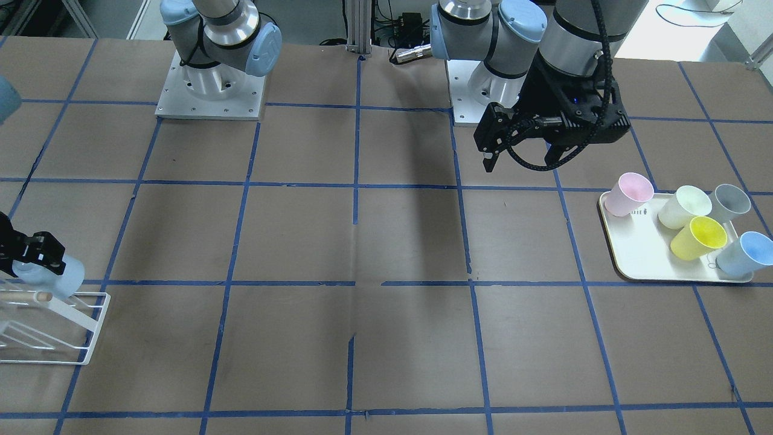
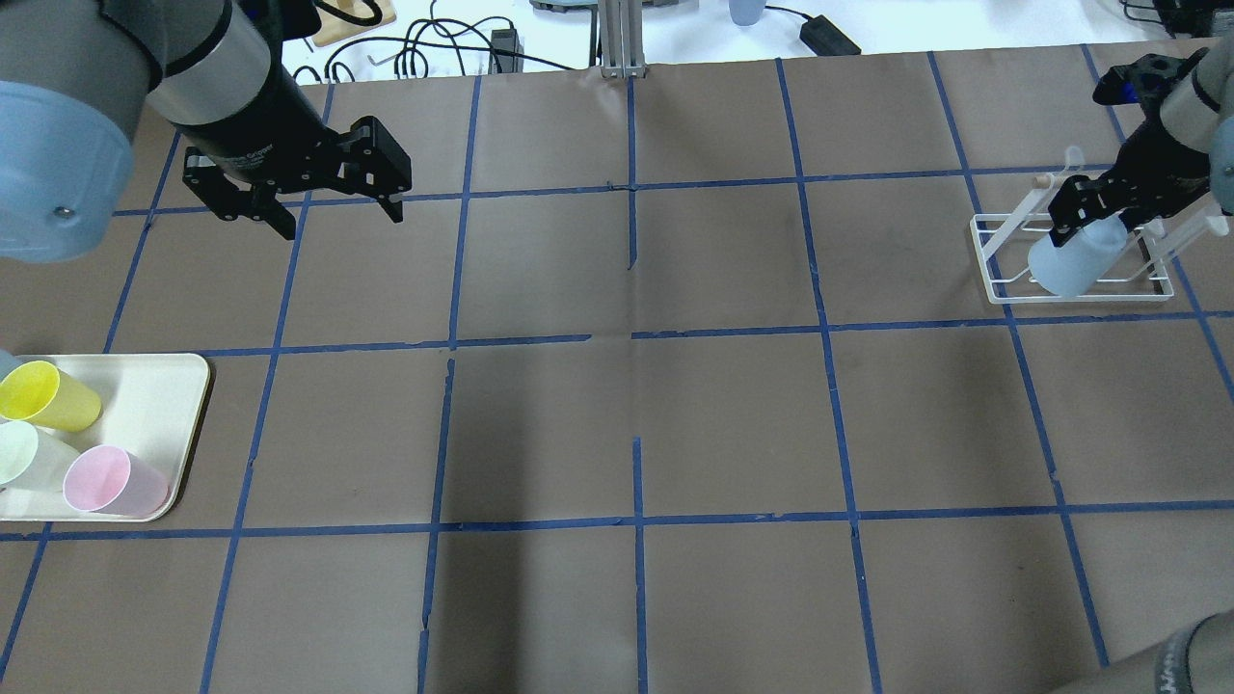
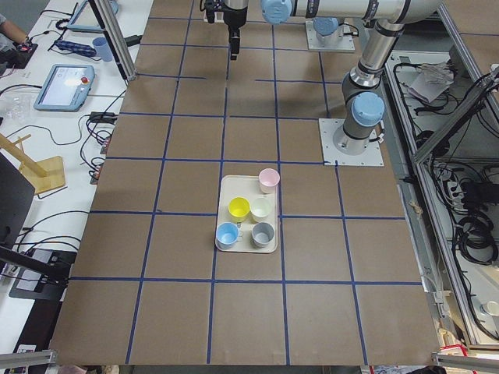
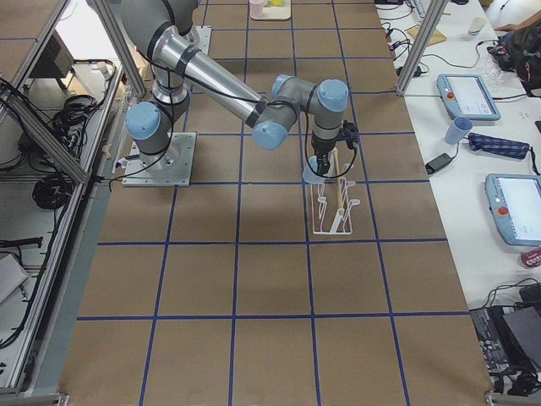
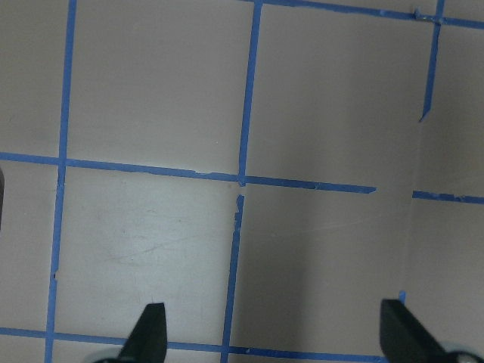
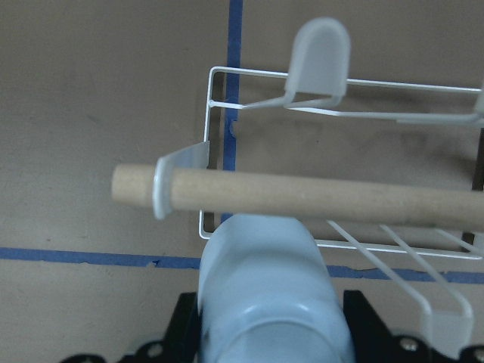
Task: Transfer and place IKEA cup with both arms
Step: 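Lift the cup off the rack rod with the right gripper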
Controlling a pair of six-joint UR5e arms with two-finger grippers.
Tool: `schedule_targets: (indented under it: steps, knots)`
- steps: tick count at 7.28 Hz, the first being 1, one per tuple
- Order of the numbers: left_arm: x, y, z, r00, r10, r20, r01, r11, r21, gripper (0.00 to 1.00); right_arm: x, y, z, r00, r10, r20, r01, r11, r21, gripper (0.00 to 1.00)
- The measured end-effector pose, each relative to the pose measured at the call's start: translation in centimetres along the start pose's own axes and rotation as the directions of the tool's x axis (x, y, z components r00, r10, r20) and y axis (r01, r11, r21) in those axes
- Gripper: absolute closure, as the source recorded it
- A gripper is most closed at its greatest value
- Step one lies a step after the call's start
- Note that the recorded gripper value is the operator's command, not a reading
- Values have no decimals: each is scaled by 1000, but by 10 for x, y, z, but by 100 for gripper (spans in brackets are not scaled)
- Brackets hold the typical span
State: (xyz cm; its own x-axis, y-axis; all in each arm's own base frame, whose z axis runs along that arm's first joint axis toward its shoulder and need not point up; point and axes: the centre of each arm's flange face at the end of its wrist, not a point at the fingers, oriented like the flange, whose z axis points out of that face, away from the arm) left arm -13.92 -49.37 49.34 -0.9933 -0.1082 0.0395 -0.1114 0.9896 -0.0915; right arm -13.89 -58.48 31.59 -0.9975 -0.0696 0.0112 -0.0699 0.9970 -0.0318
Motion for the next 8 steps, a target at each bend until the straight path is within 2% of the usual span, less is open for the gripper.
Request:
schedule_targets:
  steps: [2, 6, 7, 8]
  knots:
    - [0, 0, 1, 1000, 0, 0, 0, 1000, -1, 0, -4, 8, -26, 1000, -7, -21, 7, 1000, 19, 81]
    - [0, 4, -2, 1000, 6, -4, -6, 1000, 0, 0, -21, 36, -83, 1000, -11, -21, 12, 1000, 28, 82]
    - [-1, 6, -3, 1000, 2, -13, -2, 1000, -12, 0, -30, 44, -99, 1000, -19, -14, 20, 999, 36, 83]
    - [-1, 8, -3, 999, -10, -43, 8, 999, -38, 0, -47, 51, -114, 999, -38, 20, 37, 998, 53, 83]
